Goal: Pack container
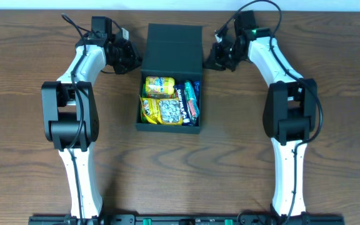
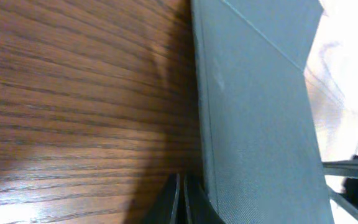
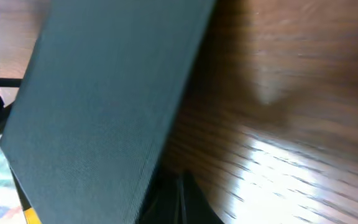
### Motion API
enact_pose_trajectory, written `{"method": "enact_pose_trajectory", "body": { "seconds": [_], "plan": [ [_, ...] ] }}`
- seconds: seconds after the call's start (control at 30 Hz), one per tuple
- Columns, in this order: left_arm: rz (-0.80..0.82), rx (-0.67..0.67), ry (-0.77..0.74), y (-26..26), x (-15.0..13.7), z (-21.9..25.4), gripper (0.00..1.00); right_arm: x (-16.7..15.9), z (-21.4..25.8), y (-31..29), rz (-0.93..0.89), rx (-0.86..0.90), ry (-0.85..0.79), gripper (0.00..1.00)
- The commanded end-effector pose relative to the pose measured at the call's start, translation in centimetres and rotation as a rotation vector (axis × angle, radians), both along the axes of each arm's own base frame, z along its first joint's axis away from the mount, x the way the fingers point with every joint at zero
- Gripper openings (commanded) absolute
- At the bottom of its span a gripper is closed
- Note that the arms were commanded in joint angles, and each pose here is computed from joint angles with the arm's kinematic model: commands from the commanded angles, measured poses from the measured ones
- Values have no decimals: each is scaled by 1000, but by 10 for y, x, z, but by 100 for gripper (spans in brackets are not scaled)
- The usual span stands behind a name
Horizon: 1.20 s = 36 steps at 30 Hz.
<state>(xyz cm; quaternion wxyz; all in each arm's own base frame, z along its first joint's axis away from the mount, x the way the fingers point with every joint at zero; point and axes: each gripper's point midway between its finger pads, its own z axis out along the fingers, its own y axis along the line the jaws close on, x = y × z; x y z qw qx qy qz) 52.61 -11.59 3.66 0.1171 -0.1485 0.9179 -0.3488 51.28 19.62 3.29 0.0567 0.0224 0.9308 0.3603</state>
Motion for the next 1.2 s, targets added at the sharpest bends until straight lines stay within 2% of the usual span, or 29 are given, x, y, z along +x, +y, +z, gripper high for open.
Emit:
{"method": "enact_pose_trajectory", "body": {
  "seconds": [0.0, 0.23, 0.47, 0.8, 1.0, 1.17],
  "plan": [
    [-20, -57, 7, -10, -2, 4, 6, -8, -10, 16, 10, 37, 53, 1],
    [-47, -72, 3, -13, -5, 6, 6, -6, 2, 40, 51, 116, 12, 1],
    [-98, -130, -57, -4, -3, 17, 6, 1, 54, 56, 236, 374, -206, 2],
    [-147, -251, -180, 1, 9, 52, 6, -13, 105, 69, 370, 464, -364, 2],
    [-236, -181, -417, 7, 11, 123, 6, -12, 152, 62, 383, 410, -494, 2],
    [-319, -114, -589, 4, -9, 190, 6, -33, 191, 56, 423, 330, -568, 1]
  ]
}}
